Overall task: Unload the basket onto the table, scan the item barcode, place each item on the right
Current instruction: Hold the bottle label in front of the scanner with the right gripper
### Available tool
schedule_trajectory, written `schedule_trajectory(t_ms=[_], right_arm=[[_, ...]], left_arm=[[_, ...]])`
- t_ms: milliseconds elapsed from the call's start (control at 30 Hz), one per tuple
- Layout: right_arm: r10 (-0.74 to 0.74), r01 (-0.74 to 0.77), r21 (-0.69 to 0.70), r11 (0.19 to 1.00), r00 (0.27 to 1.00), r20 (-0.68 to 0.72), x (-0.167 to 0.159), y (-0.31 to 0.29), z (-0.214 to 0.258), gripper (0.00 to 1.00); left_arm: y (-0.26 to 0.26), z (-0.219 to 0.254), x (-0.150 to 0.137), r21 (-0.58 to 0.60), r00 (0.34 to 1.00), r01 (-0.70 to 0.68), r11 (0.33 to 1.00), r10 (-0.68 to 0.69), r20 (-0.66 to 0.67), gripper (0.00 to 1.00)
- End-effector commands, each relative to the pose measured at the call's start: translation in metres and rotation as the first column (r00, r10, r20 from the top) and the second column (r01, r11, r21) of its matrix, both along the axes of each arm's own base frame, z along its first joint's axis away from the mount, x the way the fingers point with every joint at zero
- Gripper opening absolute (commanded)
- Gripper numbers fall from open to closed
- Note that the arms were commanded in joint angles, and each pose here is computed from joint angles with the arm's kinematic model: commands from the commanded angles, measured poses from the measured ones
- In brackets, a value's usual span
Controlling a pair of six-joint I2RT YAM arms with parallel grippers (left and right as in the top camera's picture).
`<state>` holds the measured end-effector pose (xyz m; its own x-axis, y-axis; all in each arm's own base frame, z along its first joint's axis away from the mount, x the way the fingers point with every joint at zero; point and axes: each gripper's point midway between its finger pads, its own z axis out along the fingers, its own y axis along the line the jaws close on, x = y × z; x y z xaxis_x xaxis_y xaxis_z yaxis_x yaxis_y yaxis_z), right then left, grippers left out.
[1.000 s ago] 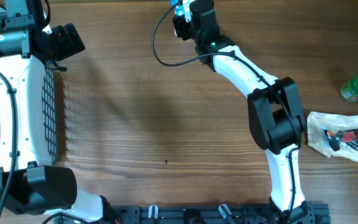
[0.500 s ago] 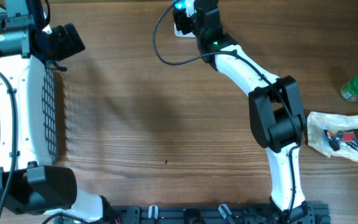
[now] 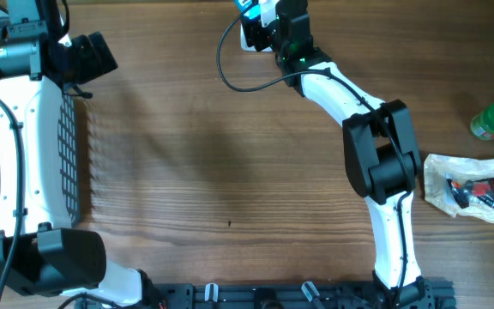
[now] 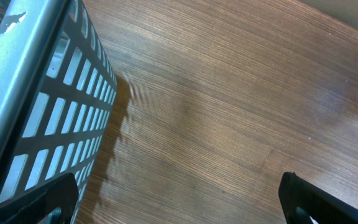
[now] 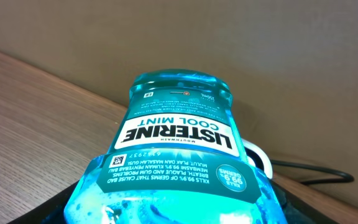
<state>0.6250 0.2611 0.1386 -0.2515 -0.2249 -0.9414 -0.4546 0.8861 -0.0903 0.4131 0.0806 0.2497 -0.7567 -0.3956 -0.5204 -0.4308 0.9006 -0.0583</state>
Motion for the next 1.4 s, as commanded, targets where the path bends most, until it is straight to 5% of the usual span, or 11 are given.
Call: schedule_trajectory(t_ms=[0, 967, 1367], right_arm=[[0.031, -0.032, 0.013, 0.999, 0.999, 0.039, 0.004, 0.006, 0.008, 0.63], [0.11, -0.108, 0.13, 0.986, 0.994, -0.01, 0.009, -0.011, 0.0, 0.59], [0.026, -0.03, 0.115, 0.993, 0.999, 0.044, -0.007, -0.032, 0.095, 0.6]], left_arm=[[0.003, -0.005, -0.001, 0.002, 1.0, -0.009, 1.0, 0.009, -0.013, 1.0], [0.003, -0.005, -0.001, 0.002, 1.0, -0.009, 1.0, 0.009, -0.013, 1.0], [0.003, -0.005, -0.001, 0.002, 1.0, -0.01, 1.0, 0.01, -0.013, 1.0]])
